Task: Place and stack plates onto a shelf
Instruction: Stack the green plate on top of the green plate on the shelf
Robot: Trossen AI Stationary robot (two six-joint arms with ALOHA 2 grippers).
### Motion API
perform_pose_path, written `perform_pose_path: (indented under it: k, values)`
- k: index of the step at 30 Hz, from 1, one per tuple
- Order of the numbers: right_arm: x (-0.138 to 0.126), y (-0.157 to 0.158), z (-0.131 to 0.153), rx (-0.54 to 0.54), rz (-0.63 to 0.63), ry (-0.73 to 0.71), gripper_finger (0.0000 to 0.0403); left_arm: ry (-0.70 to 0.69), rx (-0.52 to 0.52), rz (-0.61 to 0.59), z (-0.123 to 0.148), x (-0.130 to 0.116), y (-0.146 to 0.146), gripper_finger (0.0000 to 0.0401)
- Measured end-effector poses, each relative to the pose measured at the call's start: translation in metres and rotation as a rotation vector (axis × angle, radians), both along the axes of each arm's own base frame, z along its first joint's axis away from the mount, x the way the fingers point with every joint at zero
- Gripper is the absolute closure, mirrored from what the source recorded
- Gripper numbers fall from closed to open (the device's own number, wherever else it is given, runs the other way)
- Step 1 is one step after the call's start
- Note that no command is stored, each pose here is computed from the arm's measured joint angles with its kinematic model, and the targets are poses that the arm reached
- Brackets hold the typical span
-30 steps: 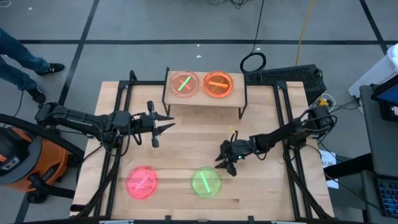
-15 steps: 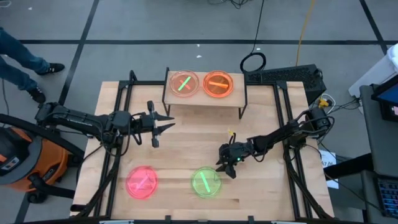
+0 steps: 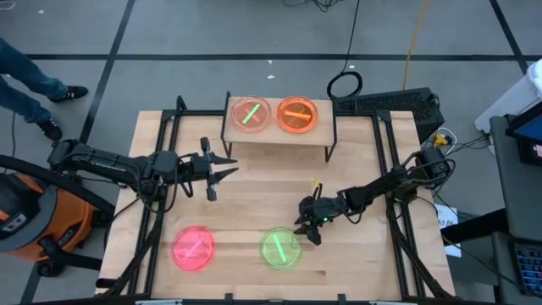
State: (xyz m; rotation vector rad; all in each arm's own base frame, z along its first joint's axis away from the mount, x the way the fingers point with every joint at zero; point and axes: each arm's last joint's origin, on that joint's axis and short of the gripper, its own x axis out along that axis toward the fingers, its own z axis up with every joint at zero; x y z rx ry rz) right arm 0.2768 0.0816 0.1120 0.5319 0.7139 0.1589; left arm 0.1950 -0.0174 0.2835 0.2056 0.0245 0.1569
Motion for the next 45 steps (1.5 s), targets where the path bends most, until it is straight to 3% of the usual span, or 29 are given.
perform_pose_path:
  k: [5,12,21,39,45]
  values:
    - [0.0,0.001,-0.005,0.008,-0.027,0.023,0.0229,0.0,0.0,0.0,0.0,0.0,0.0,0.0297]
    - [0.0,0.004,-0.013,0.099,-0.007,0.083,0.0229,-0.001,-0.002,0.0,0.0,0.0,0.0,0.0297]
    - [0.005,0.009,-0.008,0.103,0.004,0.07,0.0236,-0.001,-0.004,0.0,0.0,0.0,0.0,0.0297]
    - [0.002,0.008,-0.013,0.053,0.019,0.136,0.039,-0.002,-0.007,0.0,0.0,0.0,0.0,0.0297]
    - [0.006,0.005,-0.01,0.05,0.023,0.088,0.0401,-0.002,-0.007,0.0,0.0,0.0,0.0,0.0297]
